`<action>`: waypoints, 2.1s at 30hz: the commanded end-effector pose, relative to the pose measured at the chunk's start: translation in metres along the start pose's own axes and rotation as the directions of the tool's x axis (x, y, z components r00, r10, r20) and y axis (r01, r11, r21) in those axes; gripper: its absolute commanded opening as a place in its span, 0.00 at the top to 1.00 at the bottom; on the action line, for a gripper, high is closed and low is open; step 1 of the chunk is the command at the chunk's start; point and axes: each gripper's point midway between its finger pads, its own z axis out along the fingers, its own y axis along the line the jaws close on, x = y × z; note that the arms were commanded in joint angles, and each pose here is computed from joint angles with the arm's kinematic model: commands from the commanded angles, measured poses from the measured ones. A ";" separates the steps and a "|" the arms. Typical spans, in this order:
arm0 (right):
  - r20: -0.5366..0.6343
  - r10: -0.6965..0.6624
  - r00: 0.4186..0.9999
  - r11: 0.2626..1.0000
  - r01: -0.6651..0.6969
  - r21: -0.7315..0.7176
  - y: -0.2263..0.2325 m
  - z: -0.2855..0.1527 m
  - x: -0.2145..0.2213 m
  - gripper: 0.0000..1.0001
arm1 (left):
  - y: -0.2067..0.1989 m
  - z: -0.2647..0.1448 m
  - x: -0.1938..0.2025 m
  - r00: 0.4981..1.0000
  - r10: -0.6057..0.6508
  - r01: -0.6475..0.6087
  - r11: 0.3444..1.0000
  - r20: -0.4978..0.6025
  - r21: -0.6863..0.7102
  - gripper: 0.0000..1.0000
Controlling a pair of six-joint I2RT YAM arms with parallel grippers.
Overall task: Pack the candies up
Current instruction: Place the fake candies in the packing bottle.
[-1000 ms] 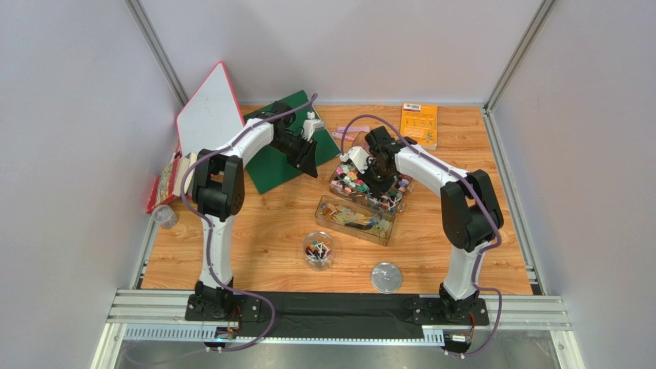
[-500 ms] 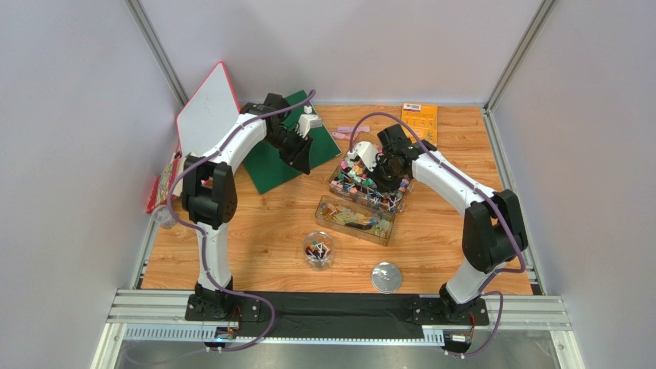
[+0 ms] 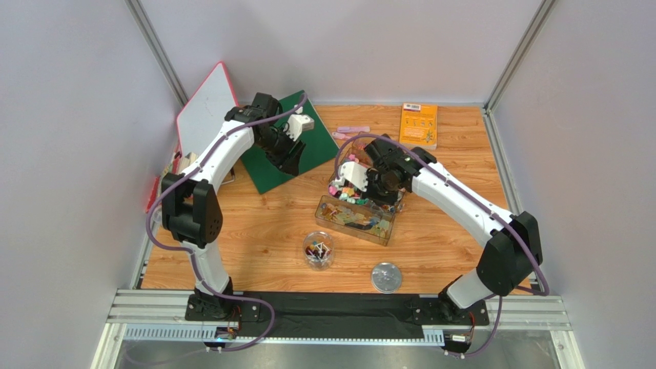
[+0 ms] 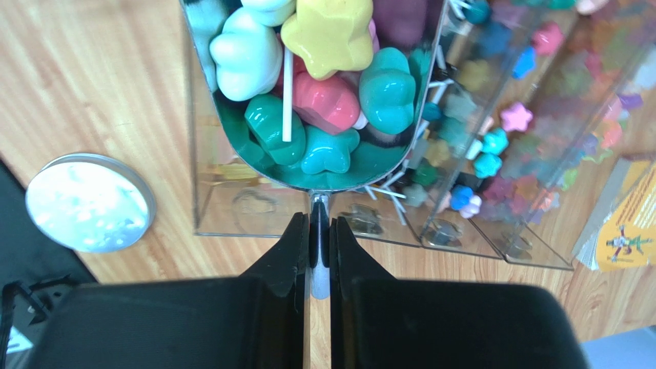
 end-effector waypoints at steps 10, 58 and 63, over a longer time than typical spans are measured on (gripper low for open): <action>-0.106 -0.249 0.963 0.968 0.244 -0.056 0.047 -0.015 -0.019 1.00 | 0.023 -0.012 0.011 0.999 -0.054 0.053 0.980 -0.002 -0.193 0.00; -0.503 -0.548 0.669 0.774 0.633 -0.002 0.043 -0.044 -0.037 1.00 | 0.032 -0.028 -0.011 0.988 -0.112 0.138 0.949 0.104 -0.283 0.00; -0.525 -0.557 0.643 0.757 0.653 -0.003 0.047 -0.047 -0.039 1.00 | 0.031 -0.029 -0.011 0.988 -0.112 0.138 0.949 0.108 -0.282 0.00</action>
